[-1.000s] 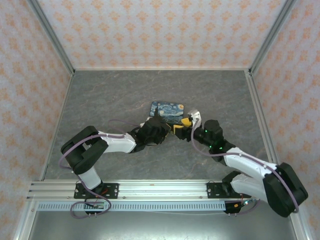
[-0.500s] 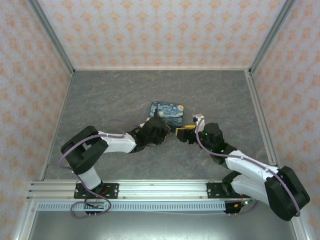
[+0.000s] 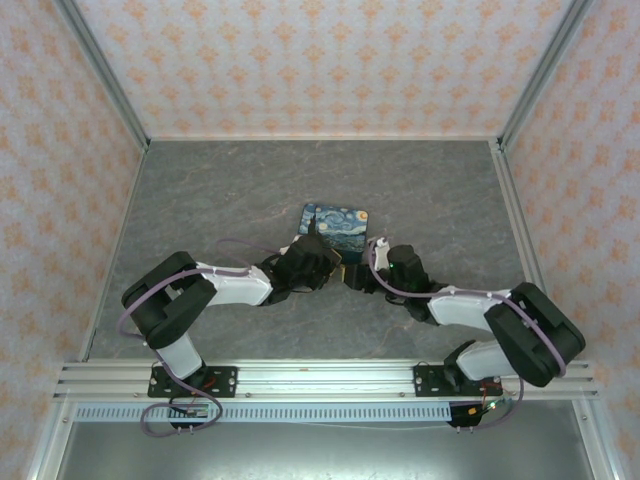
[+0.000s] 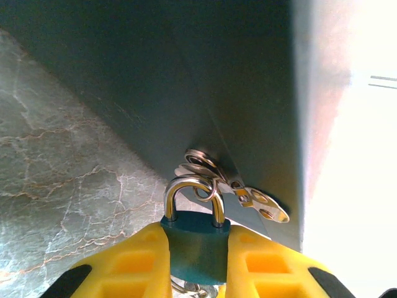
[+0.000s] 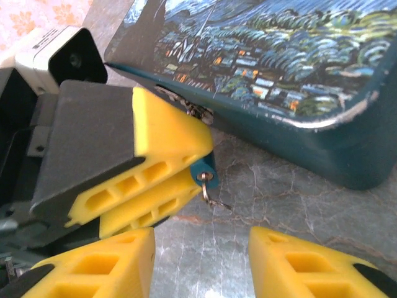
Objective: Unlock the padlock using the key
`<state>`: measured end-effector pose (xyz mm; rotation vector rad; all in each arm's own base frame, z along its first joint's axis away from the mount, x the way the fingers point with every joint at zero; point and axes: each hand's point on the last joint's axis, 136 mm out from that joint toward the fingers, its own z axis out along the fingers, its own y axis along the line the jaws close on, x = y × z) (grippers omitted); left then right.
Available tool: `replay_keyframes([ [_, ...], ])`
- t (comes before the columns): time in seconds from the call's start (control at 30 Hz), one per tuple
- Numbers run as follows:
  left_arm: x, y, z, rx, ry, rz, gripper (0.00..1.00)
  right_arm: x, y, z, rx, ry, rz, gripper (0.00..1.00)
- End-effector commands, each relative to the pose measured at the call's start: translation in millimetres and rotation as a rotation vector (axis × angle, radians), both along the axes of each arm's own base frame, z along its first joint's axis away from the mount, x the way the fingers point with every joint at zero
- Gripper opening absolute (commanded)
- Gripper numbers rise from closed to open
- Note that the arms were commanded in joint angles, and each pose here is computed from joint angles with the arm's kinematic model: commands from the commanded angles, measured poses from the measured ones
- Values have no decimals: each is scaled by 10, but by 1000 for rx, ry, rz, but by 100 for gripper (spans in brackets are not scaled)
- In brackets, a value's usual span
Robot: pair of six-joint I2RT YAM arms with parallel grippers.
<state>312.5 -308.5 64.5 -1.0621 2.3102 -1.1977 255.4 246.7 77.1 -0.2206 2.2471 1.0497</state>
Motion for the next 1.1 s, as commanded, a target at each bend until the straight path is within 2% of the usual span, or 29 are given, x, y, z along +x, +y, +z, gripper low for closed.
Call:
replay_keyframes([
  [0.0, 72, -77, 198, -27, -44, -18, 20, 163, 118, 253, 49, -82, -7, 40],
  [0.5, 80, -96, 219, -32, -47, -22, 20, 279, 151, 115, -1, -50, -22, 21],
  [0.77, 82, -109, 243, -39, -51, -26, 20, 308, 155, 80, -14, -36, -31, 0],
  [0.9, 90, -108, 275, -40, -62, -27, 21, 320, 137, 94, -9, -33, -49, 0],
  [1.07, 93, -44, 329, -23, -82, -26, 34, 337, 136, 143, 50, 10, -96, 0],
])
